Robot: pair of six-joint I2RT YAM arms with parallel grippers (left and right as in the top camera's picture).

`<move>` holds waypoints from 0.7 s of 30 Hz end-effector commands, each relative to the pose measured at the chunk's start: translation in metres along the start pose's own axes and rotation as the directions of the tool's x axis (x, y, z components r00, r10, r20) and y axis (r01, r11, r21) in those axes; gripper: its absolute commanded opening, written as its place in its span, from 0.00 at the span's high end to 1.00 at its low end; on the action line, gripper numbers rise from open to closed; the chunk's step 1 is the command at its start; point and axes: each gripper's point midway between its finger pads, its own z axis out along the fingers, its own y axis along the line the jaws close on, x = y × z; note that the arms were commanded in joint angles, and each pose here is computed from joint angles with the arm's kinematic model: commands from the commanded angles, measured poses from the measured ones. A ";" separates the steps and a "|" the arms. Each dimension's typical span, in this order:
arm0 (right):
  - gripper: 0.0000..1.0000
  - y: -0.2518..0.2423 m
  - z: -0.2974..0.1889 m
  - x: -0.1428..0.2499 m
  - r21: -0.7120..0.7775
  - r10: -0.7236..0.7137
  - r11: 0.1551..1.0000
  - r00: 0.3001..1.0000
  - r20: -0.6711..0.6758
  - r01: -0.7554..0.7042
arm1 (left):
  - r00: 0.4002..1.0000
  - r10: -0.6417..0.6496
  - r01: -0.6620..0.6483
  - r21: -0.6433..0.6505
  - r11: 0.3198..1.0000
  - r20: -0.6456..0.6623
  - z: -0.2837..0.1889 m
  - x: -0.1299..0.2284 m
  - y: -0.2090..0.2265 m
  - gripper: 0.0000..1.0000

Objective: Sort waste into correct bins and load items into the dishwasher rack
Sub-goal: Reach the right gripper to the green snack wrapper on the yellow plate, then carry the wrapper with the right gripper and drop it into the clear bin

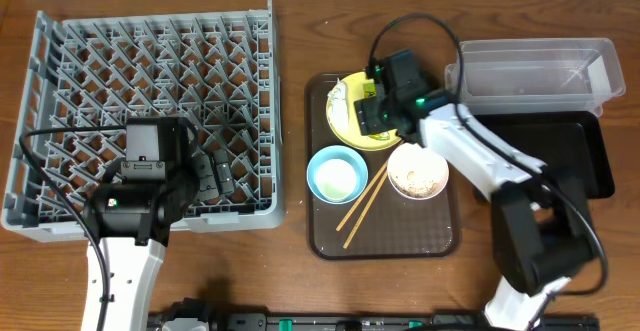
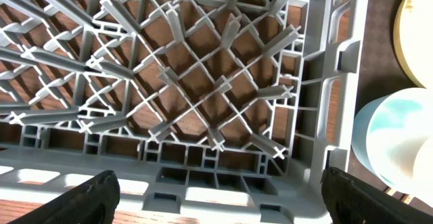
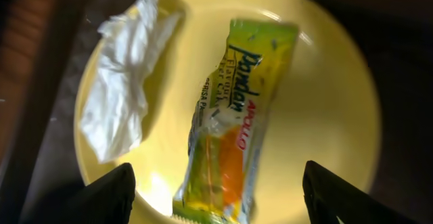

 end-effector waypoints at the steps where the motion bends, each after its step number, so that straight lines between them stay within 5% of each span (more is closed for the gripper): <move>1: 0.23 -0.001 0.013 0.000 0.049 0.060 0.997 0.998 0.000 -0.060 | 1.000 -0.013 0.012 0.009 1.000 0.018 -0.005 -0.006 -0.002 0.04; 7: 0.25 -0.011 0.037 0.015 0.117 0.129 0.985 0.991 -0.026 -0.125 | 1.000 -0.013 0.012 0.009 1.000 0.018 -0.005 -0.006 -0.002 0.04; 11: 0.62 -0.008 0.041 0.013 0.100 0.129 0.987 0.992 -0.017 -0.126 | 1.000 -0.013 0.012 0.009 1.000 0.018 -0.004 -0.006 -0.002 0.04; 14: 0.79 -0.008 0.037 0.009 0.097 0.129 0.987 0.992 -0.006 -0.128 | 1.000 -0.013 0.013 0.009 1.000 0.018 -0.004 -0.006 -0.002 0.04; 21: 0.99 -0.020 -0.011 -0.038 0.077 0.162 0.982 0.977 0.137 -0.174 | 1.000 -0.013 0.013 0.009 1.000 0.018 -0.004 -0.006 -0.002 0.04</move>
